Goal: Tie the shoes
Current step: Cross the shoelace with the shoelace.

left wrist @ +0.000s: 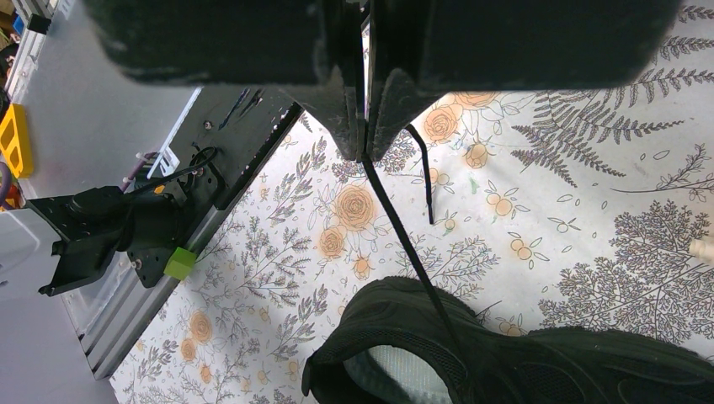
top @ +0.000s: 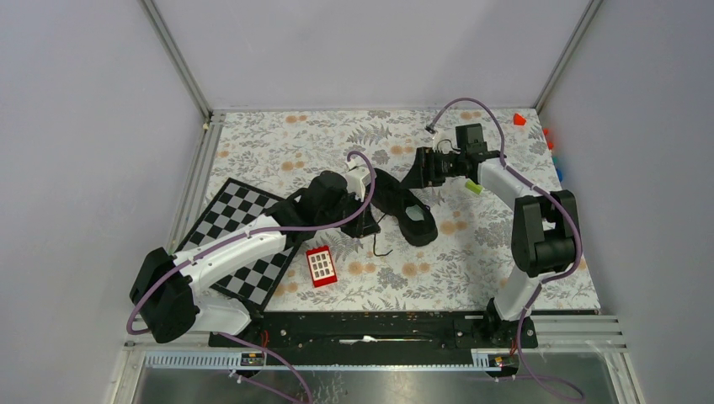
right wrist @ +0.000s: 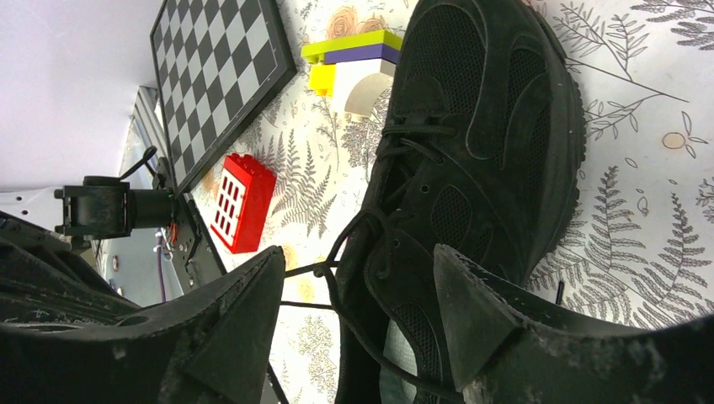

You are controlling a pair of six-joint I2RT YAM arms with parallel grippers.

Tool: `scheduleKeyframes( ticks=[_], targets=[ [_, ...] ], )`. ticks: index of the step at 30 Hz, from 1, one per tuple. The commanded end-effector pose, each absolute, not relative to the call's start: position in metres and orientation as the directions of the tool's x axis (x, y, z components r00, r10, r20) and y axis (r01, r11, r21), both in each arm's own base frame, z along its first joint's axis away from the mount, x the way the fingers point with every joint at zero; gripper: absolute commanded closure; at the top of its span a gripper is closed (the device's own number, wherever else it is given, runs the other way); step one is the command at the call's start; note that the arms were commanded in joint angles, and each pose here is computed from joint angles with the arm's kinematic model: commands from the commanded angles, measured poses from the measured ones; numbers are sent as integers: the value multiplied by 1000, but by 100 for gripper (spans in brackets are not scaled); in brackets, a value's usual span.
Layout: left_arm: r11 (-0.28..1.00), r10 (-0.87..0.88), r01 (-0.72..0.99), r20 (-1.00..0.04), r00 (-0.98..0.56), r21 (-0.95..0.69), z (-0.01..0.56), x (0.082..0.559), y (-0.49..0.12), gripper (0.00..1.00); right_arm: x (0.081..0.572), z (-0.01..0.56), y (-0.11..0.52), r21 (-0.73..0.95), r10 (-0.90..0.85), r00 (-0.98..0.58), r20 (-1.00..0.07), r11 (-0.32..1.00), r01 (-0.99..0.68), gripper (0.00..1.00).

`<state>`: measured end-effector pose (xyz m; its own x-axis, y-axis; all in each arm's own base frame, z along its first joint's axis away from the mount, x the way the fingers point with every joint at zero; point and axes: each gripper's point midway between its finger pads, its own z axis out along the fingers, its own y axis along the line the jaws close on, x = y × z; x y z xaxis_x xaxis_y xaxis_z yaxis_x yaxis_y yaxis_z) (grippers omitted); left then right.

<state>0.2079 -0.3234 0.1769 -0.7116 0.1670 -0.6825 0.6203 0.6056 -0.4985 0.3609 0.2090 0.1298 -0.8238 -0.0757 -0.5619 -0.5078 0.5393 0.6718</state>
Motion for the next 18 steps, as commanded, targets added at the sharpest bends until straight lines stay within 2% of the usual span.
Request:
scheduleKeyframes(
  ticks=[1, 12, 18],
  targets=[
    [569, 140, 659, -732, -667, -491, 202, 214, -330, 100, 355, 133, 213, 678, -106, -805, -584, 482, -555, 28],
    [565, 148, 660, -726, -672, -495, 202, 212, -331, 100, 340, 125, 218, 729, -156, -820, -551, 390, -564, 30],
    [567, 147, 661, -729, -669, -492, 202, 212, -330, 100, 342, 123, 219, 734, -155, -823, -546, 384, -559, 41]
  ],
)
